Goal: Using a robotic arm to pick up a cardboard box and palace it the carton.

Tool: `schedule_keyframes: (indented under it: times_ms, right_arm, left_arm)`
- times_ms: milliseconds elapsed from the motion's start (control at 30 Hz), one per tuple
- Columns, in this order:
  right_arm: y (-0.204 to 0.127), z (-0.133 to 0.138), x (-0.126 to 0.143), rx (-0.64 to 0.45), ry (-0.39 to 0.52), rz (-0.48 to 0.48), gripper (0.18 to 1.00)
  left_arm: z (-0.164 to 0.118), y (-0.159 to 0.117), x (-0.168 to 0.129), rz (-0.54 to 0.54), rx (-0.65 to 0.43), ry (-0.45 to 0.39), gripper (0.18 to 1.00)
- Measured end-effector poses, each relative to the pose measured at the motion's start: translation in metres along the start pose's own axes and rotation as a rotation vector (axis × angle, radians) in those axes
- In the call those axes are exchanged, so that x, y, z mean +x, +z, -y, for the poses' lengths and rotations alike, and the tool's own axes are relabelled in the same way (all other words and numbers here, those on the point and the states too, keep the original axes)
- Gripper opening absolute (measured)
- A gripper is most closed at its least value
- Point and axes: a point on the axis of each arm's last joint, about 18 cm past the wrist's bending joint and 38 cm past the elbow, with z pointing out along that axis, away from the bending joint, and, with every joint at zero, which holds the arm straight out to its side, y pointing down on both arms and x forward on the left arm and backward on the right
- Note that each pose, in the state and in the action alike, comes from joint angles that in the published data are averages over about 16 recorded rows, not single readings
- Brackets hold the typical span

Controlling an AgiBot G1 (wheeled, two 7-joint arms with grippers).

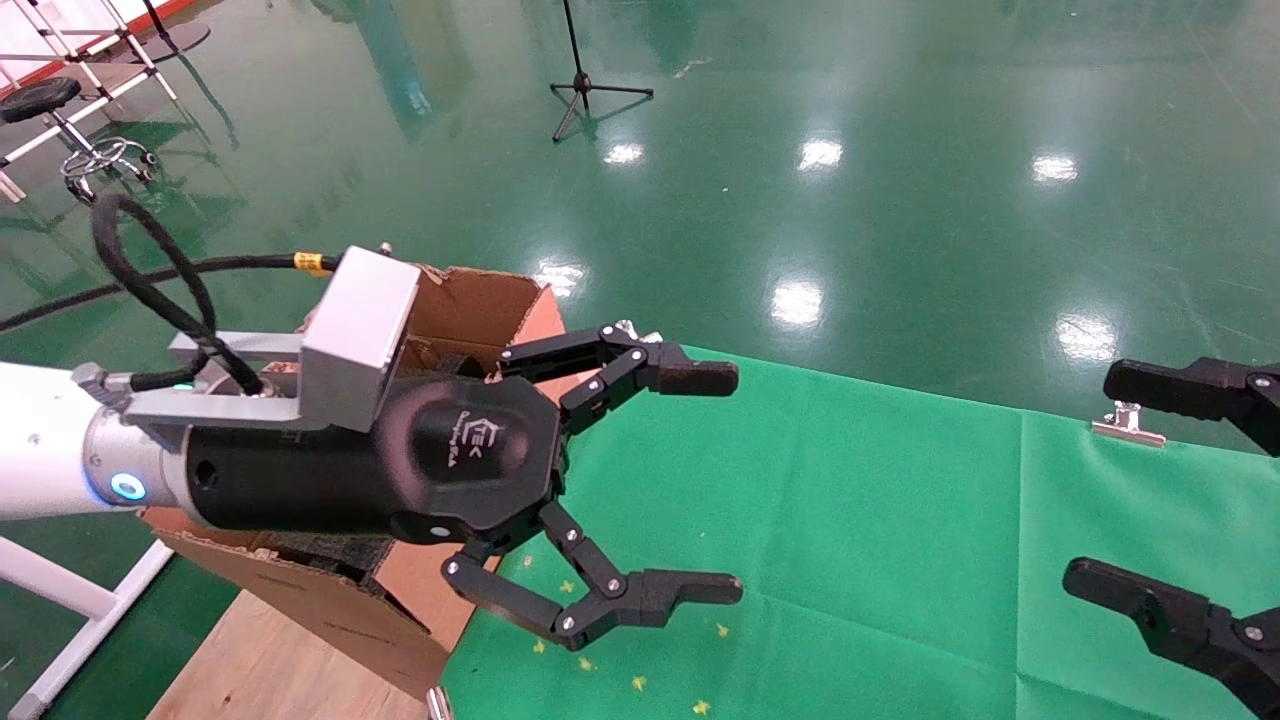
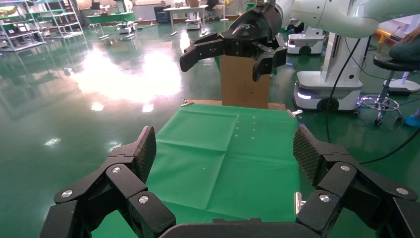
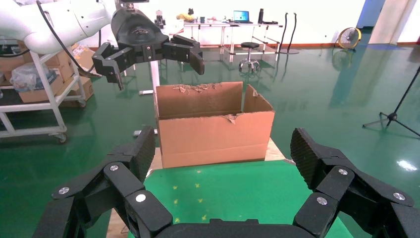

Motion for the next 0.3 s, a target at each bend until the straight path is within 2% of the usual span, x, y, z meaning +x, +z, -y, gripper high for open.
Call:
schedule_keyframes:
  times_ms: [300]
  right_arm:
    - [0.0, 0.0, 0.0, 0.0, 0.0, 0.0, 1.001]
  left_arm:
    - [0.0, 0.0, -0.0001, 0.0, 0.0, 0.0, 1.0]
